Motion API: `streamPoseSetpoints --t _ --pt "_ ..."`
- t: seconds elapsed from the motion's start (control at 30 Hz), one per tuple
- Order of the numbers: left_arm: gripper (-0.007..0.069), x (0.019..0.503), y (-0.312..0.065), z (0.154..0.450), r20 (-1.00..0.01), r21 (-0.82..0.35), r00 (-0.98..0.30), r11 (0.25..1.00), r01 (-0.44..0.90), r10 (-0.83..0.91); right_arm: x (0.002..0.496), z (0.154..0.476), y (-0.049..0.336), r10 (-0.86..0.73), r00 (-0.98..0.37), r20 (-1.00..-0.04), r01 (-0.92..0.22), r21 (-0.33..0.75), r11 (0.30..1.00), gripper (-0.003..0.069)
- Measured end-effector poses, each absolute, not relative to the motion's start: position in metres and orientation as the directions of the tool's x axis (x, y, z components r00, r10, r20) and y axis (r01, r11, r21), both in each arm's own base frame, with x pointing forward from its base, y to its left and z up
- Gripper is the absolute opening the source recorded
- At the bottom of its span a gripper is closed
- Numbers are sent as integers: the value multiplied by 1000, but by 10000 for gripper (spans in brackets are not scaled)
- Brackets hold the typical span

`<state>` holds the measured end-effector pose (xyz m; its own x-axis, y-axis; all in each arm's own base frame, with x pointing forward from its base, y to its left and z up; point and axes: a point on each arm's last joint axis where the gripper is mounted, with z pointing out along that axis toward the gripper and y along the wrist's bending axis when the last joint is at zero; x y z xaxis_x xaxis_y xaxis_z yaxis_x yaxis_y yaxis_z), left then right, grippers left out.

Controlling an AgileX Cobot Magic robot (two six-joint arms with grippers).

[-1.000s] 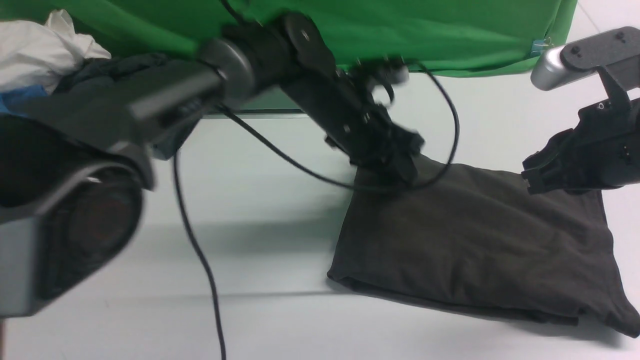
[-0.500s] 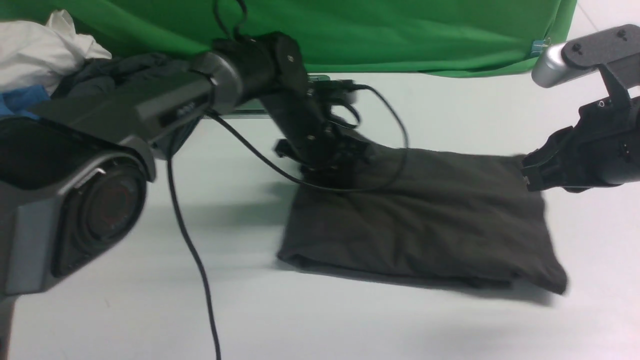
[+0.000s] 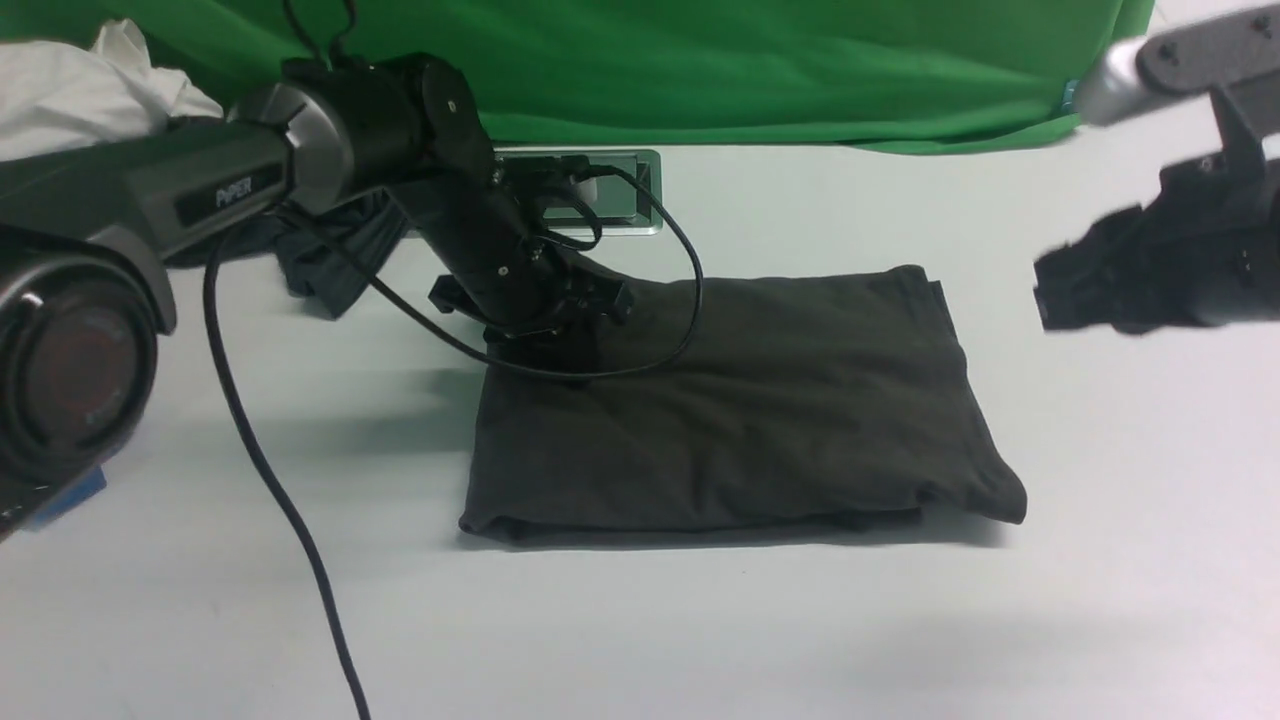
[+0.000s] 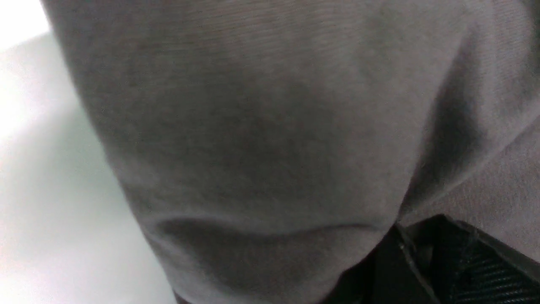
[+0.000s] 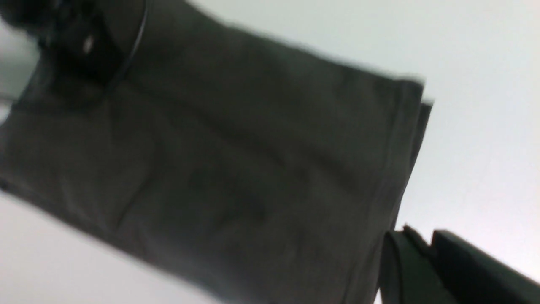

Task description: Fold a long-sleeved shirt on a white desktop.

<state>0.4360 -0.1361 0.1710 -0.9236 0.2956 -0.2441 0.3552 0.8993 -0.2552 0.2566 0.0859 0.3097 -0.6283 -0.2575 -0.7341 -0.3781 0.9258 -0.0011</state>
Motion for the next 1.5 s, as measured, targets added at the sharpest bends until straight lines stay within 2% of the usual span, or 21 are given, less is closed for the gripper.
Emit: streamPoseSetpoints --t 0.07,0.2,0.23,0.27,0.43,0.47,0.6,0.7,0.87,1.03,1.1,1.13,1.2,1.4,1.43,1.47,1.5 --pt "209 433 -135 187 -277 -242 -910 894 377 309 262 314 86 -219 -571 -791 -359 0 933 102" --pt "236 427 -130 215 -315 -203 -888 891 407 334 265 317 87 -170 -526 -833 -334 19 942 123" --pt "252 421 -127 232 -328 -181 -880 891 417 345 266 319 87 -156 -511 -845 -328 24 944 129" --pt "254 420 -127 234 -326 -180 -880 891 417 346 266 319 87 -156 -512 -845 -328 24 944 131" --pt "286 390 -118 285 -307 -172 -880 889 425 362 249 327 83 -174 -547 -819 -340 27 940 144" --pt "286 390 -118 285 -303 -173 -881 889 425 362 248 327 82 -175 -550 -817 -341 28 940 144" --pt "291 370 -122 318 -359 -271 -881 870 413 306 222 340 76 -180 -586 -790 -347 43 937 147" --pt "291 358 -126 327 -378 -344 -880 839 421 286 207 349 71 -167 -586 -793 -343 56 938 150" --pt "291 319 -119 341 -400 -364 -867 817 448 297 171 364 60 -79 -523 -849 -315 106 943 159" --pt "274 266 -105 352 -499 -346 -831 822 452 247 130 369 45 19 -290 -957 -316 114 942 167" --pt "246 230 -97 347 -538 -367 -820 822 436 194 102 366 35 62 -136 -989 -323 103 941 167" --pt "237 221 -96 346 -552 -375 -815 821 431 176 98 362 34 63 -120 -991 -323 99 941 167" --pt "195 179 -87 337 -594 -410 -797 810 419 111 72 347 25 91 -7 -996 -326 88 941 168" --pt "115 90 -66 312 -661 -445 -750 792 418 25 41 306 15 141 64 -988 -333 112 936 164" --pt "102 75 -63 309 -693 -445 -721 780 439 11 38 300 14 156 64 -986 -335 126 934 152" --pt "83 57 -61 308 -740 -444 -672 758 477 -10 35 295 14 183 52 -982 -338 155 928 104" --pt "81 54 -60 307 -746 -444 -665 755 483 -14 34 294 14 188 48 -981 -339 161 927 96"
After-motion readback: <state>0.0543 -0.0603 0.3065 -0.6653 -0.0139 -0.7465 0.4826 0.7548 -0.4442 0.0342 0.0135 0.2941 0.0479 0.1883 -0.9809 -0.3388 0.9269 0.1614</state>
